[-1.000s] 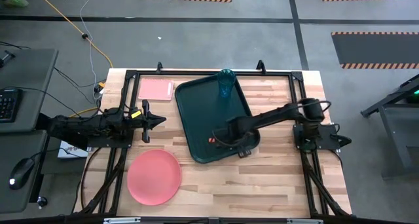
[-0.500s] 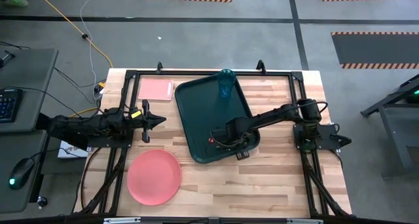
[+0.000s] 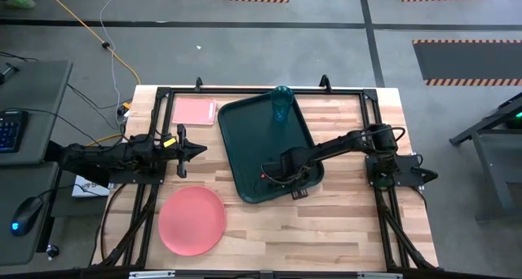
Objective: Pick and place plate/cup/fork/spoon on tray
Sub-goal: Put the black spoon on the black tray to the right of the orange fork, then put the pink plate on the black tray to the bottom right of the blue cup
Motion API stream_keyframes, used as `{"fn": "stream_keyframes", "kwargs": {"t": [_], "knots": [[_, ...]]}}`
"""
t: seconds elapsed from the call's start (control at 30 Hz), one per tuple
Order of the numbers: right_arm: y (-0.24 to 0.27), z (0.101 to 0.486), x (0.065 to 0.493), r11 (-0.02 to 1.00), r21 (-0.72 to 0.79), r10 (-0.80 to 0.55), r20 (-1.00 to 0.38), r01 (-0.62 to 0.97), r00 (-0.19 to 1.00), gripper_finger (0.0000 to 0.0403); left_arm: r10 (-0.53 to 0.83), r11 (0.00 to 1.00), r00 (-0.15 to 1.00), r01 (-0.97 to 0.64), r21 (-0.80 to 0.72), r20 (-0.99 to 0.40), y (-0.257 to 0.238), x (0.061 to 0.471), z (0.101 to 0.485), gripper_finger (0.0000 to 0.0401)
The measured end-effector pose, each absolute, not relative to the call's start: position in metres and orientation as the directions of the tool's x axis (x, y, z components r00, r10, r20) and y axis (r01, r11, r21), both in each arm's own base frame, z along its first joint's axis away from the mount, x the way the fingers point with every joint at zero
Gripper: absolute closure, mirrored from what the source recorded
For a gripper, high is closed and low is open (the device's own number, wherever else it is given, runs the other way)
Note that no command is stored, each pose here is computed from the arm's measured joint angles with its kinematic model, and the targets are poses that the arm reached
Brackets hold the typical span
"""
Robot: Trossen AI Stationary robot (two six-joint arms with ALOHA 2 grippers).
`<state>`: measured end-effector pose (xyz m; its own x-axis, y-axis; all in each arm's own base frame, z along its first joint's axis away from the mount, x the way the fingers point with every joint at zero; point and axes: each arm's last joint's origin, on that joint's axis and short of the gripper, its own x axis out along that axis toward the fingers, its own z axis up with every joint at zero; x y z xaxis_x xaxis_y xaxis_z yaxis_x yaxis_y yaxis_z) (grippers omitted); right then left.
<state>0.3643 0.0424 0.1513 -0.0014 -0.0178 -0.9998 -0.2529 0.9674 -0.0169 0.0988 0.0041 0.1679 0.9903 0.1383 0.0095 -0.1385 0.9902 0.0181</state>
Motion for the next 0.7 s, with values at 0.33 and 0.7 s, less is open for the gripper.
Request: {"fn": "stream_keyframes", "kwargs": {"t": [0.33, 0.7], "knots": [[0.042, 0.152, 0.366, 0.97, -0.03, -0.028, -1.0, -0.243, 0.013, 0.037, 0.138, 0.99, 0.99, -0.138, 0.018, 0.01, 0.004, 0.099, 0.168, 0.0401], [0.039, 0.206, 0.371, 0.986, -0.132, -0.129, -0.991, -0.106, 0.03, 0.0254, 0.138, 0.99, 0.99, -0.138, 0.018, 0.01, 0.004, 0.099, 0.168, 0.0401]]}}
